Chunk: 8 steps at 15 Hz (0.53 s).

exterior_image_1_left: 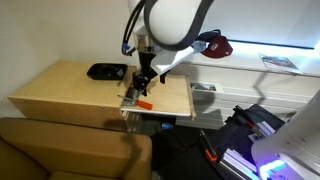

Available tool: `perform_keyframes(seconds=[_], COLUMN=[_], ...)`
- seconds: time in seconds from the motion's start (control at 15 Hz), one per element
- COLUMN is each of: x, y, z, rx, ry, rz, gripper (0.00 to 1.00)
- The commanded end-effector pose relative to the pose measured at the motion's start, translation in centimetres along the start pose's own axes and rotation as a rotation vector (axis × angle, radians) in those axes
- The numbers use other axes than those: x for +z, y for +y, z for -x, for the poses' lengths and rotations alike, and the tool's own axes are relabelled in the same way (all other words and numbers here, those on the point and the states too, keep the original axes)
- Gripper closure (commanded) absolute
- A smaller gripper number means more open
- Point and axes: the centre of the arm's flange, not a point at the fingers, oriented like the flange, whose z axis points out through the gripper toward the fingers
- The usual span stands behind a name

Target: Put the screwdriver in the drawer

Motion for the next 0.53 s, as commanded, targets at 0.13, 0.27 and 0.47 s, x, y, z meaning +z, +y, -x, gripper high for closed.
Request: perform_keyframes(seconds=[0.13,0.27,0.47], x=[8.7,7.0,10.3], y=[-2.2,-1.2,-1.4], z=[-4.6,-2.5,-3.8], rx=[0.111,0.098,0.111], ry=[0.014,-0.004,-0.056], rz=[0.057,0.053,0.05], gripper=[0.0,0.0,0.0])
